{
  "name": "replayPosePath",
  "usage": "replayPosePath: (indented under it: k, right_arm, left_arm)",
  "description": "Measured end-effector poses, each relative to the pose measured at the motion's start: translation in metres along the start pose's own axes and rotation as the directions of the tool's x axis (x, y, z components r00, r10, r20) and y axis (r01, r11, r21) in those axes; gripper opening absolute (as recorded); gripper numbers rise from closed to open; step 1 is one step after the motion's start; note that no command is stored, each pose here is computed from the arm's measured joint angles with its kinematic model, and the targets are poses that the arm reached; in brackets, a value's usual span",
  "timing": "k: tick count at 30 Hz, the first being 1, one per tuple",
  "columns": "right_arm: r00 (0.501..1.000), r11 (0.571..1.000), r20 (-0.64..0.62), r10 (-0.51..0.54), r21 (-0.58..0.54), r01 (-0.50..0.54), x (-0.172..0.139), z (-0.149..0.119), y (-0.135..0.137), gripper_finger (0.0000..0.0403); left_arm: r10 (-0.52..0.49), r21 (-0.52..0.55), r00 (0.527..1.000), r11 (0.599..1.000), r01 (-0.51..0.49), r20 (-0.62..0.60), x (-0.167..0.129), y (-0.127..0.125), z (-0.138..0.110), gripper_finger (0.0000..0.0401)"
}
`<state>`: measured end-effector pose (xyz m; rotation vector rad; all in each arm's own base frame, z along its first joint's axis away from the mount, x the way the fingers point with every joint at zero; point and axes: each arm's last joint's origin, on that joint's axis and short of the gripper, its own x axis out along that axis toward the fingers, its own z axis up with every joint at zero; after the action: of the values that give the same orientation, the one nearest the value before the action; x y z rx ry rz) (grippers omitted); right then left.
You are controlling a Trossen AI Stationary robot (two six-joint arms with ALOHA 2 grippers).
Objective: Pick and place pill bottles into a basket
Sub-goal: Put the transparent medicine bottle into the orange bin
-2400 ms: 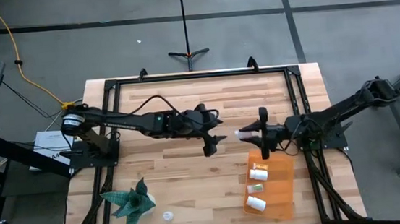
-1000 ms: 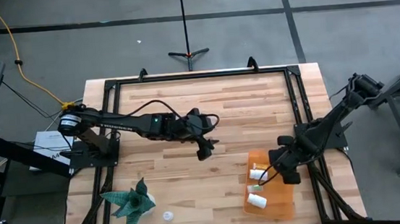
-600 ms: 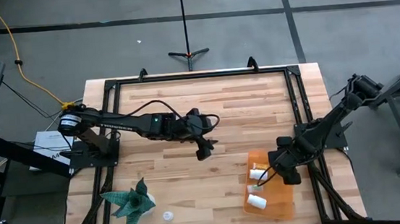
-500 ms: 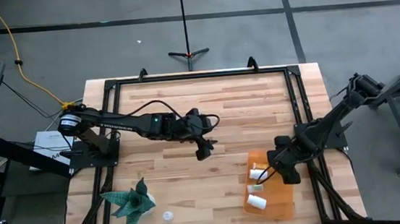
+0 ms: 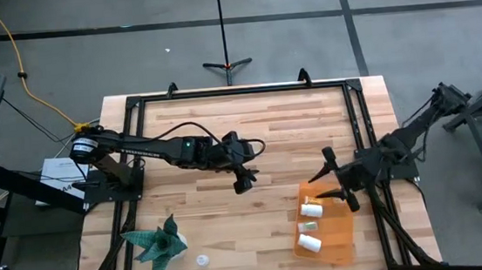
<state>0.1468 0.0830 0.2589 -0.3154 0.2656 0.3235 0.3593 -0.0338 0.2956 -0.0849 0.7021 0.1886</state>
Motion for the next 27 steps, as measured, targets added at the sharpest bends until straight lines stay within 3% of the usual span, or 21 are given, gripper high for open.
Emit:
replayPosePath:
  k: [3, 8, 13, 19, 22, 27]
  right_arm:
    - [0.988, 1.000, 0.152, -0.030, -0.003, 0.031, -0.004, -0.024, -0.006, 0.0198]
    - [0.977, 0.995, 0.188, -0.095, 0.019, 0.093, -0.011, -0.062, -0.017, 0.0180]
    - [0.959, 0.996, 0.268, -0.093, 0.014, 0.093, -0.024, -0.067, -0.030, 0.0163]
    - [0.957, 0.974, 0.184, -0.226, 0.052, 0.220, -0.036, -0.080, -0.048, 0.0150]
    - [0.940, 0.975, 0.257, -0.224, 0.054, 0.218, -0.040, -0.076, -0.055, 0.0150]
    - [0.917, 0.963, 0.294, -0.270, 0.077, 0.259, -0.043, -0.073, -0.061, 0.0150]
  left_arm:
    - [0.002, 0.002, 1.000, 1.000, -0.002, -0.007, 0.000, 0.000, -0.001, 0.0298]
    - [0.007, 0.009, 1.000, 1.000, -0.007, -0.026, 0.000, 0.001, -0.003, 0.0298]
    - [0.016, 0.013, 0.998, 1.000, -0.016, -0.058, 0.000, 0.001, -0.006, 0.0298]
    - [0.049, -0.040, 0.996, 0.998, -0.052, -0.068, 0.002, 0.002, -0.007, 0.0298]
    - [-0.007, -0.047, 0.992, 0.999, 0.001, -0.128, 0.003, 0.001, -0.012, 0.0298]
    - [-0.210, -0.005, 0.953, 0.977, 0.214, -0.218, 0.001, -0.006, -0.018, 0.0298]
